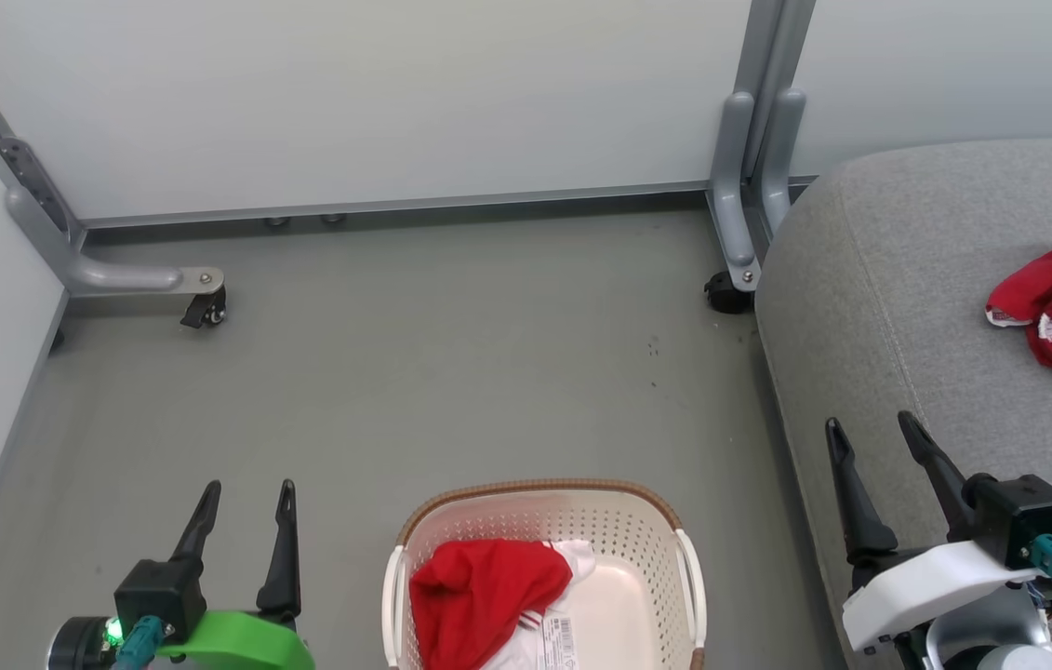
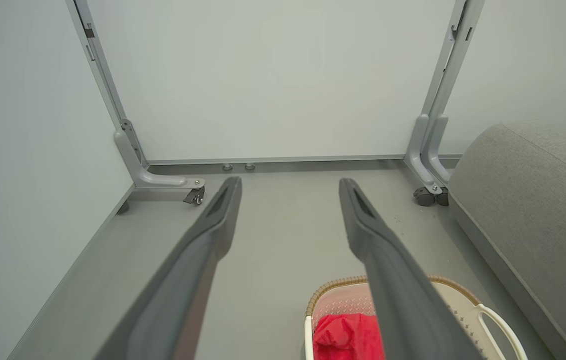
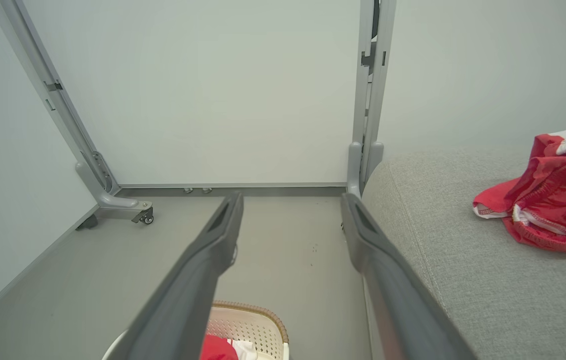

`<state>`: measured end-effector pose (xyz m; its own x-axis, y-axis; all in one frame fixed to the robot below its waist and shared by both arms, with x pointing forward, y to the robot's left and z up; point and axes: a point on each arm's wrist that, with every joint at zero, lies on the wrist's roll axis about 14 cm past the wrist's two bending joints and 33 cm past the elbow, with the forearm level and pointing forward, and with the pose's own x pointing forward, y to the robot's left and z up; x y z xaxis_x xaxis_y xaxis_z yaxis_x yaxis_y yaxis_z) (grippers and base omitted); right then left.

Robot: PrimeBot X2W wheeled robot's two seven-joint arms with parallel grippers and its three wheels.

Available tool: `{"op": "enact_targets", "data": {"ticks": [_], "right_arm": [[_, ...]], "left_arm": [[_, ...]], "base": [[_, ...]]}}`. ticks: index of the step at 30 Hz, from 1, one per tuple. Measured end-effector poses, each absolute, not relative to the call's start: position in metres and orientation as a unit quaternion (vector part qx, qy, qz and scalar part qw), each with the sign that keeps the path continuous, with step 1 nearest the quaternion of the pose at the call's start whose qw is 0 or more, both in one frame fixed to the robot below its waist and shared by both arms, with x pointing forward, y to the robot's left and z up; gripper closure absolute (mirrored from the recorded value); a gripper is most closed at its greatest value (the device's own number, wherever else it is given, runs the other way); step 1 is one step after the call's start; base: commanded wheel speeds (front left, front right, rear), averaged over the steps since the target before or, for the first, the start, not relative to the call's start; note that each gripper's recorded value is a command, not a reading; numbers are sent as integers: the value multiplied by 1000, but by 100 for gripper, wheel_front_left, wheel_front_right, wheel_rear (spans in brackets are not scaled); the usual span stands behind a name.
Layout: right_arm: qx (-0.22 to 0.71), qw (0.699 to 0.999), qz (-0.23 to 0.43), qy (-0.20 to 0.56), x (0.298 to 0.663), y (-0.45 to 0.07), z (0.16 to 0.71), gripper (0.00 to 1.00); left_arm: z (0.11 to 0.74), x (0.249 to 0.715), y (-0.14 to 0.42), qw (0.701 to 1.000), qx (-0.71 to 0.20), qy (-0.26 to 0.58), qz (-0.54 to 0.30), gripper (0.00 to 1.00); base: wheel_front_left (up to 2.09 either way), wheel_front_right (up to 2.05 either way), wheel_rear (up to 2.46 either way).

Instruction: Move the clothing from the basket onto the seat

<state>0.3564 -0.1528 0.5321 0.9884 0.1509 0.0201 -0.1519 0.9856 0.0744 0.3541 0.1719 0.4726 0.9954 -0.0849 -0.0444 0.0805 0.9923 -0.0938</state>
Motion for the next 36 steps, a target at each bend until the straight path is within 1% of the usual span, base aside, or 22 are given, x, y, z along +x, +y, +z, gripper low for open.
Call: {"op": "enact_targets", "data": {"ticks": [7, 12, 17, 21, 24, 29, 36], "right_arm": [[34, 996, 76, -13, 371, -153, 536, 0], [28, 996, 79, -26, 392, -151, 543, 0], [26, 996, 82, -31, 415, -149, 543, 0], [26, 996, 85, -31, 433, -146, 535, 0], [28, 996, 86, -28, 445, -145, 527, 0], [30, 996, 84, -15, 464, -146, 506, 0], [42, 996, 79, 9, 483, -149, 467, 0]], "left_arm": [[486, 378, 162, 998, -49, 3, -49, 0], [486, 401, 144, 996, -47, 1, -72, 0], [466, 423, 110, 992, -43, 28, -117, 0], [430, 433, 80, 983, -37, 78, -162, 0], [400, 436, 60, 973, -18, 118, -199, 0], [346, 437, 29, 944, 29, 192, -266, 0], [271, 426, 7, 888, 111, 280, -349, 0]], "base": [[0, 0, 0], [0, 0, 0], [0, 0, 0], [0, 0, 0], [0, 0, 0], [0, 0, 0], [0, 0, 0]]}}
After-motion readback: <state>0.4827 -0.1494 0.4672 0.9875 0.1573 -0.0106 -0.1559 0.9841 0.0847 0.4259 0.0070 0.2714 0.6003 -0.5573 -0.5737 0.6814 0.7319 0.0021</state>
